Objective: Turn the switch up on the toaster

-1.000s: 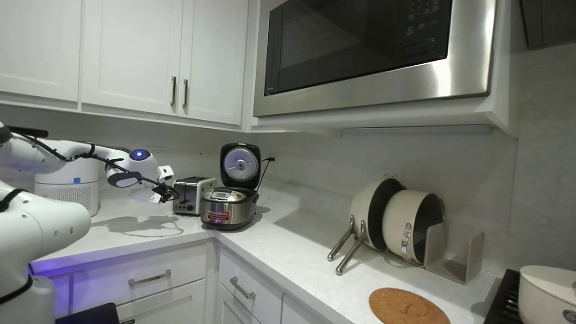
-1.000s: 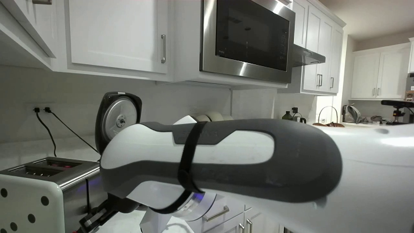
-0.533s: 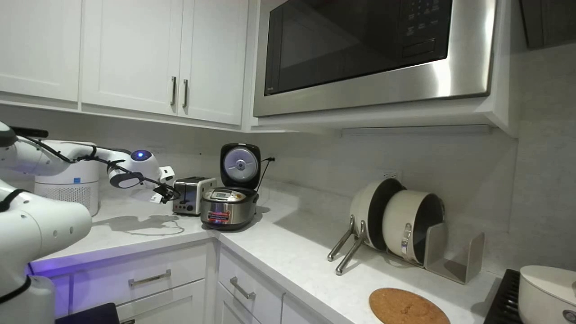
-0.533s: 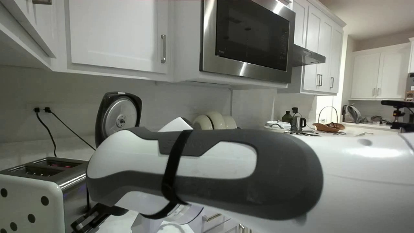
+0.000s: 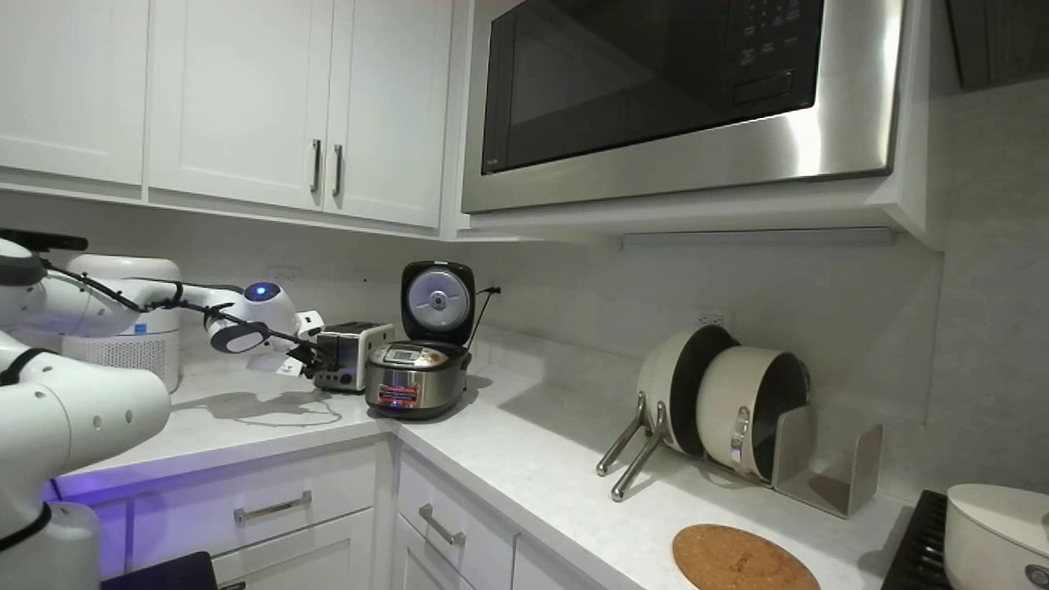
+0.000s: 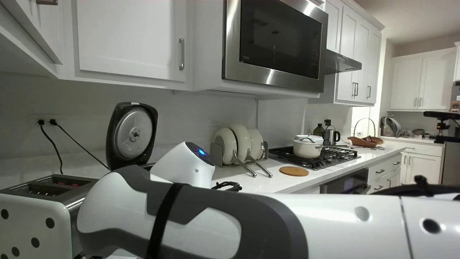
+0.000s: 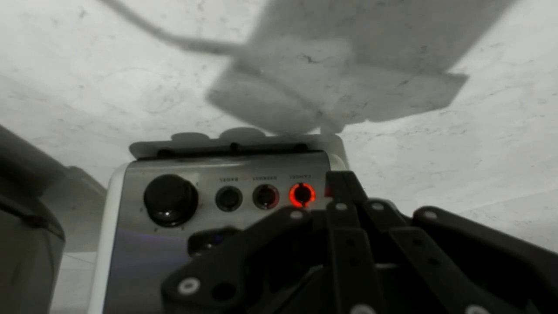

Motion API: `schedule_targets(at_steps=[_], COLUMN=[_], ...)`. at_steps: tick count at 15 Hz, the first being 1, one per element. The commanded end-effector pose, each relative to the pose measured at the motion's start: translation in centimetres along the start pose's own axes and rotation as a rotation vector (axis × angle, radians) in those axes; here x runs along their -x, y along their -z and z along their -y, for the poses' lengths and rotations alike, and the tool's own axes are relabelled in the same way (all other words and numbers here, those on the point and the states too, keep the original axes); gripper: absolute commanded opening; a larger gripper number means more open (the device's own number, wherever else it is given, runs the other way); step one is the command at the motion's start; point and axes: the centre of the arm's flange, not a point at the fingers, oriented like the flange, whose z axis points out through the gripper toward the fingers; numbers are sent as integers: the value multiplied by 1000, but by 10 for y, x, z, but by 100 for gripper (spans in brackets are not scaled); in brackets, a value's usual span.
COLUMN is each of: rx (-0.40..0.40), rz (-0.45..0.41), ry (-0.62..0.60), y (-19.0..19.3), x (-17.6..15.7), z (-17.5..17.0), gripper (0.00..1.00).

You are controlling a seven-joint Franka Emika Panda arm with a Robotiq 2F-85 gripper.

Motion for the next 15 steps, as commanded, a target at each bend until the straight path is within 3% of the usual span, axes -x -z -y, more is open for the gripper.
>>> schedule_targets(at_steps=[1, 5, 15], rx=[47, 67, 58], rz=[-6, -3, 37], ry=[-18, -38, -82], y=[-15, -24, -23], x=[-16, -21, -19], z=[-10, -22, -12], gripper=[0, 0, 0])
